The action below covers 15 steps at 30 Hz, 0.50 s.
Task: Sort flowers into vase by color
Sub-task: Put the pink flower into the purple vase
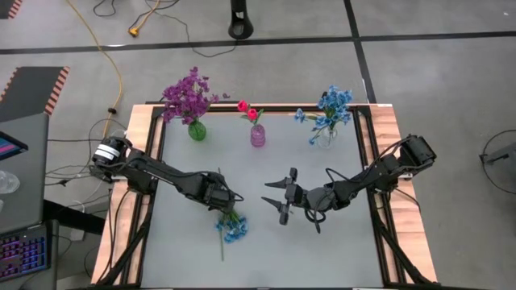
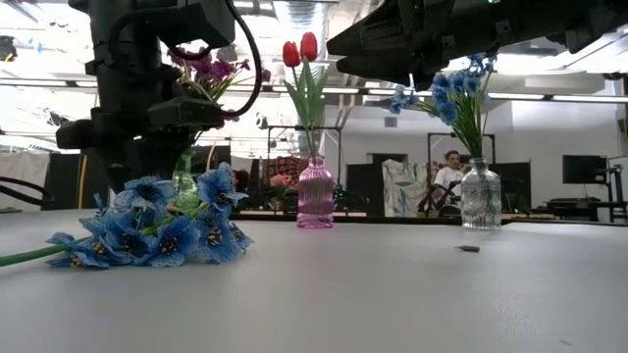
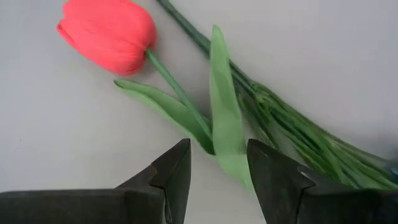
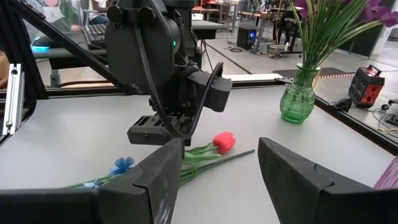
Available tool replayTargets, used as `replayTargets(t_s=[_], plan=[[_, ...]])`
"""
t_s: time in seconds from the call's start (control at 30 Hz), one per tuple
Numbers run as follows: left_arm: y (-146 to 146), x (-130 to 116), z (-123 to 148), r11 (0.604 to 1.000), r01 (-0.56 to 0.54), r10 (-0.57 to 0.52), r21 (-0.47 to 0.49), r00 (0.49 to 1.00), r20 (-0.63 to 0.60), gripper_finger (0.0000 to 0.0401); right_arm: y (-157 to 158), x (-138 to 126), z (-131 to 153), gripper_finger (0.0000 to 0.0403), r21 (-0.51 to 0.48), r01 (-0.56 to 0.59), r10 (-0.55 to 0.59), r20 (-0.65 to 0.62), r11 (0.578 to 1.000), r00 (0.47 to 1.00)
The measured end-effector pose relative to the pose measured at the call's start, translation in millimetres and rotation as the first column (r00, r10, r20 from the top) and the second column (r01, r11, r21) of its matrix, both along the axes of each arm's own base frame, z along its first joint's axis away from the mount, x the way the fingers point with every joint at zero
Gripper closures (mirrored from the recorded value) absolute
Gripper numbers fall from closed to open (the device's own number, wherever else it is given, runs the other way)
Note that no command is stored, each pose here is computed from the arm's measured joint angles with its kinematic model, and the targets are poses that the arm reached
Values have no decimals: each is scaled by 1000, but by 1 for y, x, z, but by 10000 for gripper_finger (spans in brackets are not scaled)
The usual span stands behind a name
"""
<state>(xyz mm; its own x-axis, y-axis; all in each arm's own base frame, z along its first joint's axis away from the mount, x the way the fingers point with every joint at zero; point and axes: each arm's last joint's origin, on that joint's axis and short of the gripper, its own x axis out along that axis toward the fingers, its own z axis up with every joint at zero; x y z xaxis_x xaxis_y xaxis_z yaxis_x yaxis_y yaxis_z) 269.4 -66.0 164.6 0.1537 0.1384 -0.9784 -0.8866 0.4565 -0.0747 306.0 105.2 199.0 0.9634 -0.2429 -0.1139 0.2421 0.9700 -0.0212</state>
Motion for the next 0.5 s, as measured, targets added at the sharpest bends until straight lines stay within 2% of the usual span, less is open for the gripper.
replayTargets(t_s=[0.5], plan=[[-3, 0, -4, 1000, -3, 3, 8, 1000, 31, 257, 0, 0, 0, 163, 0, 0, 0, 0, 1000, 1000]])
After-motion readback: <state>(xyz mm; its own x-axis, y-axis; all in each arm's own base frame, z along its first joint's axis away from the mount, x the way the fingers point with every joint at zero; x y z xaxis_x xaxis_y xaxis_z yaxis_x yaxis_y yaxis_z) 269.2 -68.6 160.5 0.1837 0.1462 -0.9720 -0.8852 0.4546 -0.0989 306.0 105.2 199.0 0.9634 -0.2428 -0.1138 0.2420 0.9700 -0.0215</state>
